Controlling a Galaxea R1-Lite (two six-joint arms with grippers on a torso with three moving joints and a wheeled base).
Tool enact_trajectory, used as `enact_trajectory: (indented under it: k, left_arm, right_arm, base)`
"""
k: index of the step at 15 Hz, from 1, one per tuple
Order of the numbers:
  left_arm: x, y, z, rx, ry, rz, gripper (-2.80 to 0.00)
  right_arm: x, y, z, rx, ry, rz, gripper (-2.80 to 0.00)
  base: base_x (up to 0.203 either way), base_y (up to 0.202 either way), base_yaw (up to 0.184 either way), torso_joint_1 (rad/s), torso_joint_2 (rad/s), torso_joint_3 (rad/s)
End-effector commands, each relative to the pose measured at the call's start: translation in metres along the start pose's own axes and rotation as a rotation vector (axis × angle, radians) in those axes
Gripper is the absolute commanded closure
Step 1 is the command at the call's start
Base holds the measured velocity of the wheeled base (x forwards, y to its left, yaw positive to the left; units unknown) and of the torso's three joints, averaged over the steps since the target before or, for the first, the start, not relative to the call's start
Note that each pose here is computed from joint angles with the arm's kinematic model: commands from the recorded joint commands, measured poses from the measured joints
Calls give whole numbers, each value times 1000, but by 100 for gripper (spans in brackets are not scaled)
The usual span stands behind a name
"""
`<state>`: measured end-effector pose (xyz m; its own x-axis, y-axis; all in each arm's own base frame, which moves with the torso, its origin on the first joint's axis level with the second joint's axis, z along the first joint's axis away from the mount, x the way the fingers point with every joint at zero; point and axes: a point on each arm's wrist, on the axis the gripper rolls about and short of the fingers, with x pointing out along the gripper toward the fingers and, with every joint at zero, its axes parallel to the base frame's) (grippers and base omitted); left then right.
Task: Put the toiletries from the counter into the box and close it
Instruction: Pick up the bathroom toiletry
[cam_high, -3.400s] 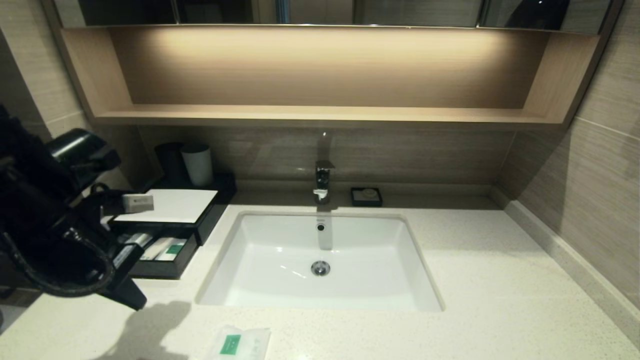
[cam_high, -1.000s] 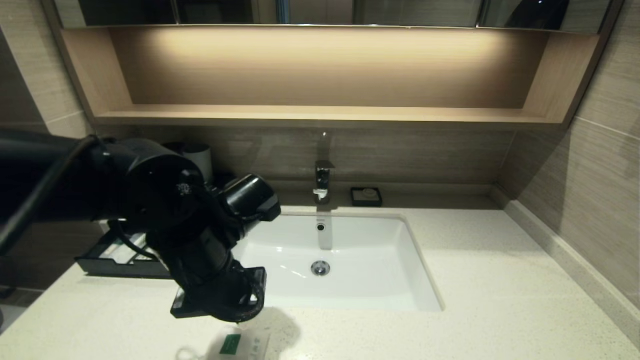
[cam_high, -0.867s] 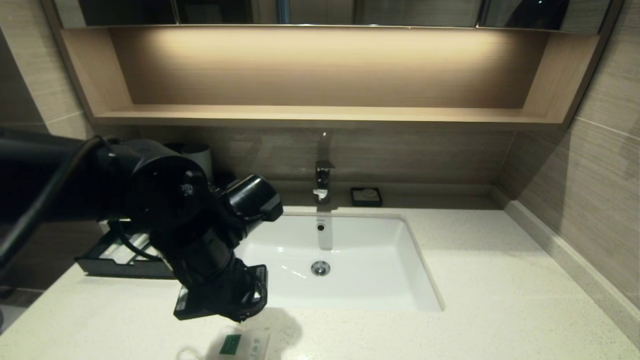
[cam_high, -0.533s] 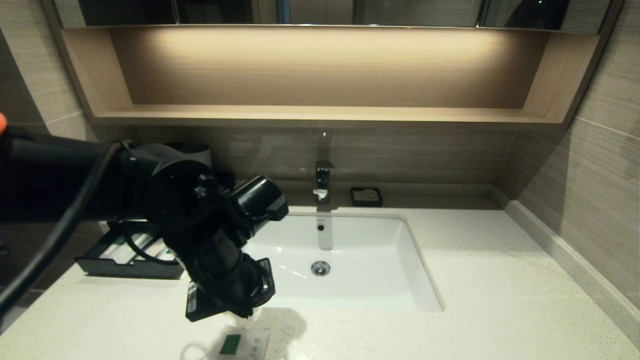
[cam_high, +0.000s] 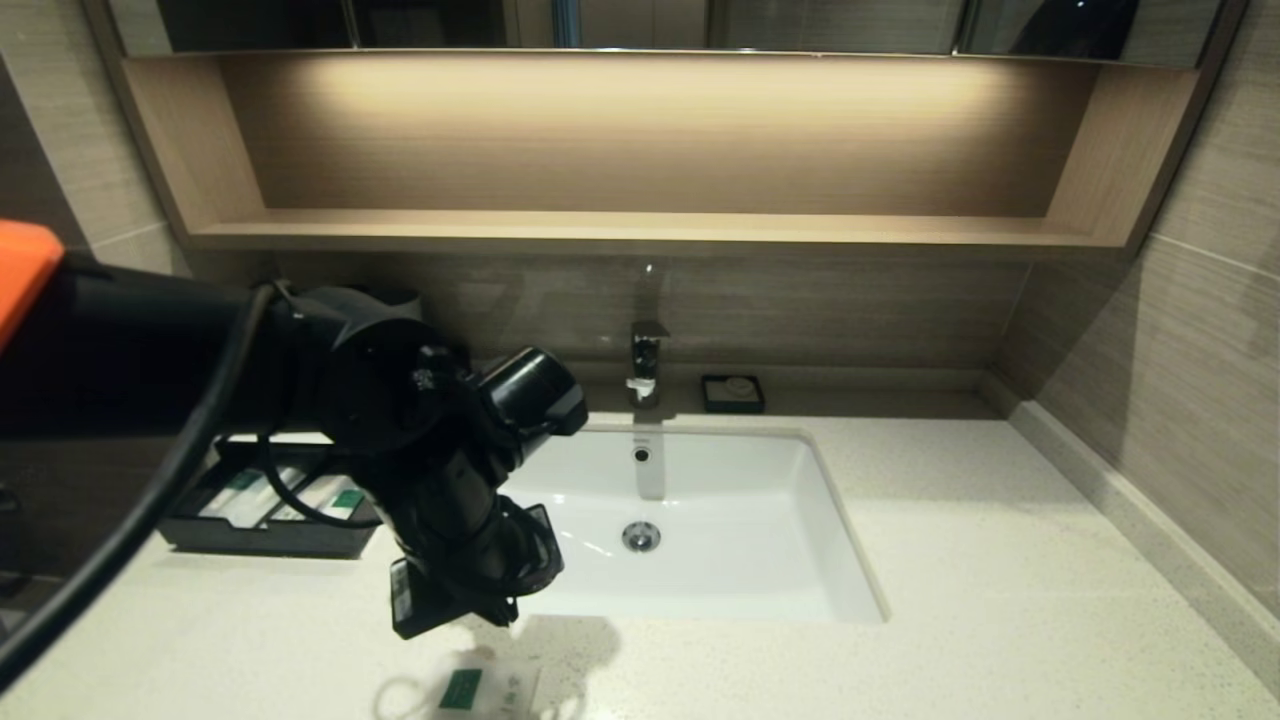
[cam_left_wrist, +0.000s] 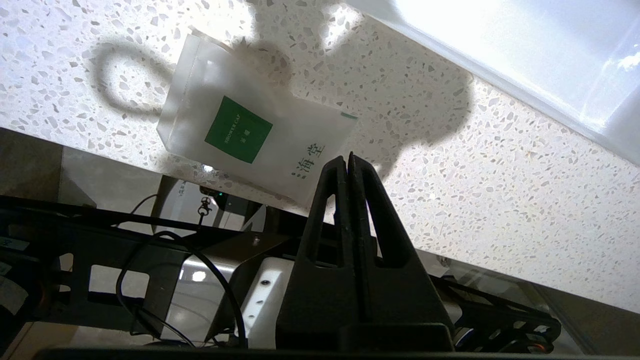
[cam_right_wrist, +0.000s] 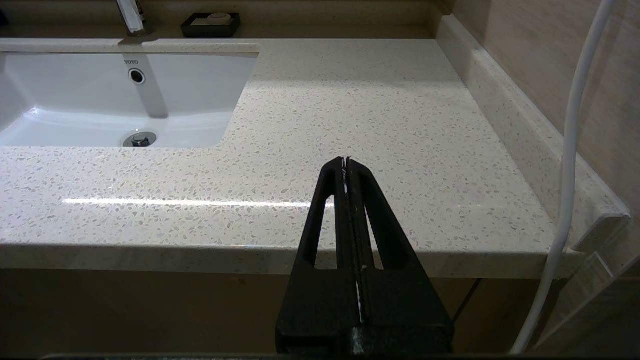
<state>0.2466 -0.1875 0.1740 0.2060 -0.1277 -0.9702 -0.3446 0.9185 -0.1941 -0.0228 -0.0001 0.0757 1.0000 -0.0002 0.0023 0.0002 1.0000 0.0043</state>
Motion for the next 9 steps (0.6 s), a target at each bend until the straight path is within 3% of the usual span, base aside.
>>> enact_trajectory:
  k: [1, 9]
  left_arm:
    - [3, -1, 0, -12, 8, 13, 0]
    - [13, -2, 1, -116, 22, 40, 0]
  right_arm:
    - [0, 0, 0, 0, 1, 0, 0]
    - [0, 0, 0, 0, -1, 0, 0]
  base:
    - [0, 0, 0, 0, 0, 0]
    - [0, 0, 0, 0, 0, 0]
